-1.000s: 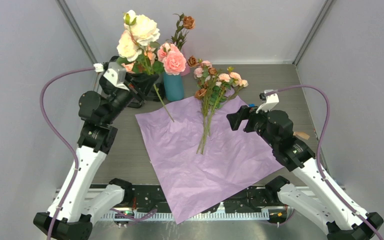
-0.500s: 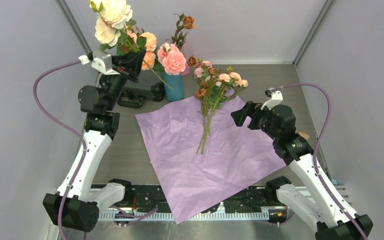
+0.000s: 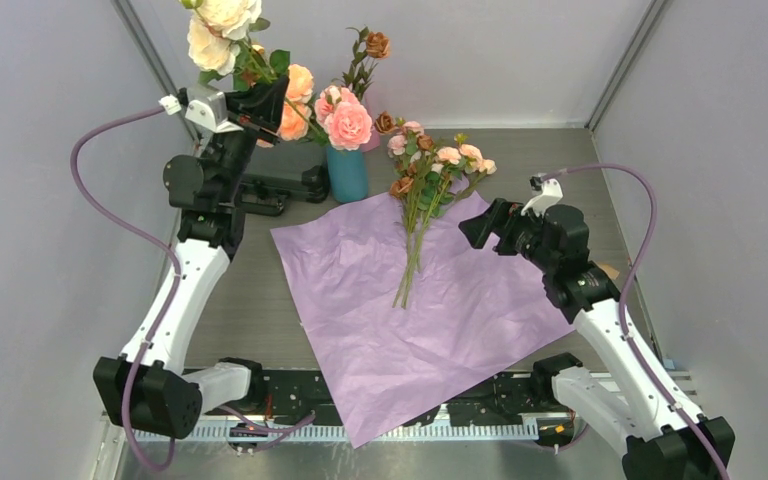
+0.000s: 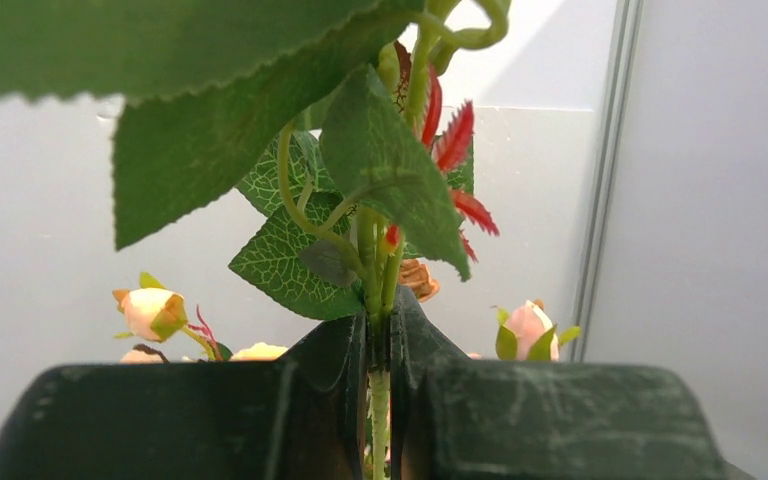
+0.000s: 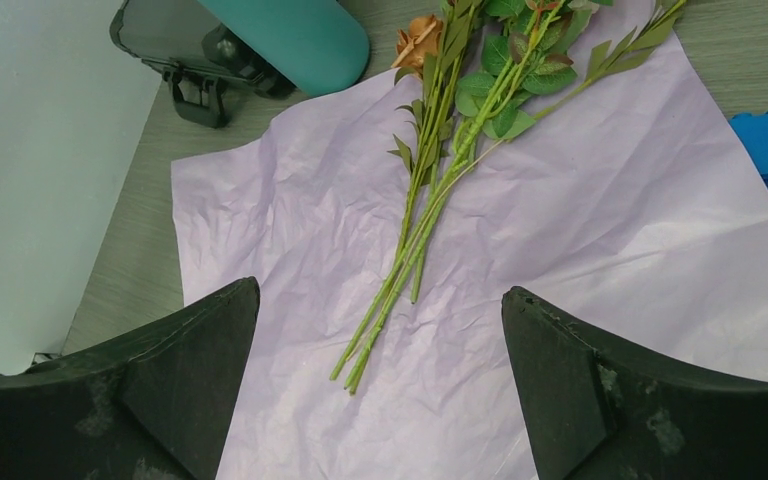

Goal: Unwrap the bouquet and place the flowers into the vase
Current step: Insert the fake flower into the vase.

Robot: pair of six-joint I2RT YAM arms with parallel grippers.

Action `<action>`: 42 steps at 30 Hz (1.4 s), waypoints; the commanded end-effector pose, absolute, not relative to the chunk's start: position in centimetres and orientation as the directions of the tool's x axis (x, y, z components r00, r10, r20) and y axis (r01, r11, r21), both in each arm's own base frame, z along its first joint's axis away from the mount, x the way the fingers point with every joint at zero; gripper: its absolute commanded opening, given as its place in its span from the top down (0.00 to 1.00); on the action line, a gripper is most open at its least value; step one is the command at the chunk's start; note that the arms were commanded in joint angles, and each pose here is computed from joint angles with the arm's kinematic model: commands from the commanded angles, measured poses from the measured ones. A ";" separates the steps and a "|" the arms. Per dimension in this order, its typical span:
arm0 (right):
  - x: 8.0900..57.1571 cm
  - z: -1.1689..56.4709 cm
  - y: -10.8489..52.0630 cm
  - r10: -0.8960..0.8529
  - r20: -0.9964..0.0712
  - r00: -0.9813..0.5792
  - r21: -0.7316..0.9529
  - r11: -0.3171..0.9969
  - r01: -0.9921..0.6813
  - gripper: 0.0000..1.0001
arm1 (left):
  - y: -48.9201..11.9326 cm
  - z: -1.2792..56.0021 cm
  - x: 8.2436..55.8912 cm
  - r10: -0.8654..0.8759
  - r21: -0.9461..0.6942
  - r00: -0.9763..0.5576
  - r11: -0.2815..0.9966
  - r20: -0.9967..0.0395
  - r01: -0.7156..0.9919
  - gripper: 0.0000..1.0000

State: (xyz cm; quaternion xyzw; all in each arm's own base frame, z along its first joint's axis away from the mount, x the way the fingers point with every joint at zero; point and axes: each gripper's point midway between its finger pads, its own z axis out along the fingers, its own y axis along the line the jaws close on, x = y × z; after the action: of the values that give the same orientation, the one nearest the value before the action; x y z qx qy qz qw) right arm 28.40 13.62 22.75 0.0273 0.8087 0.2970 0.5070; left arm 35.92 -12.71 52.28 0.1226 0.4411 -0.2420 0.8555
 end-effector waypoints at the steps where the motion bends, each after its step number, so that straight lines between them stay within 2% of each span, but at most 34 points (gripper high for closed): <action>1: 28.5 25.1 13.8 0.366 -0.829 -0.423 0.513 0.799 -0.314 0.04 | -11.7 56.4 34.9 -0.266 0.073 0.624 0.884 -0.734 0.462 1.00; 23: 28.1 24.9 13.5 0.351 -0.839 -0.416 0.499 0.801 -0.332 0.04 | -12.3 53.8 39.7 -0.244 0.059 0.589 0.892 -0.770 0.447 1.00; 34: 27.7 25.0 13.4 0.346 -0.845 -0.408 0.493 0.799 -0.344 0.04 | -12.7 49.9 42.6 -0.236 0.027 0.521 0.893 -0.820 0.448 1.00; 42: 27.5 24.9 13.5 0.343 -0.845 -0.411 0.494 0.795 -0.352 0.04 | -14.3 47.0 43.7 -0.184 0.061 0.481 0.891 -0.857 0.450 1.00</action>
State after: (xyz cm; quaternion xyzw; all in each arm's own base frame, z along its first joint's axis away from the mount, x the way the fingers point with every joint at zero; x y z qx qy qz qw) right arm 27.53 13.39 23.35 0.0117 0.7958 0.3123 0.5186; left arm 44.00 -13.97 46.31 0.1287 0.4946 -0.2064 0.8344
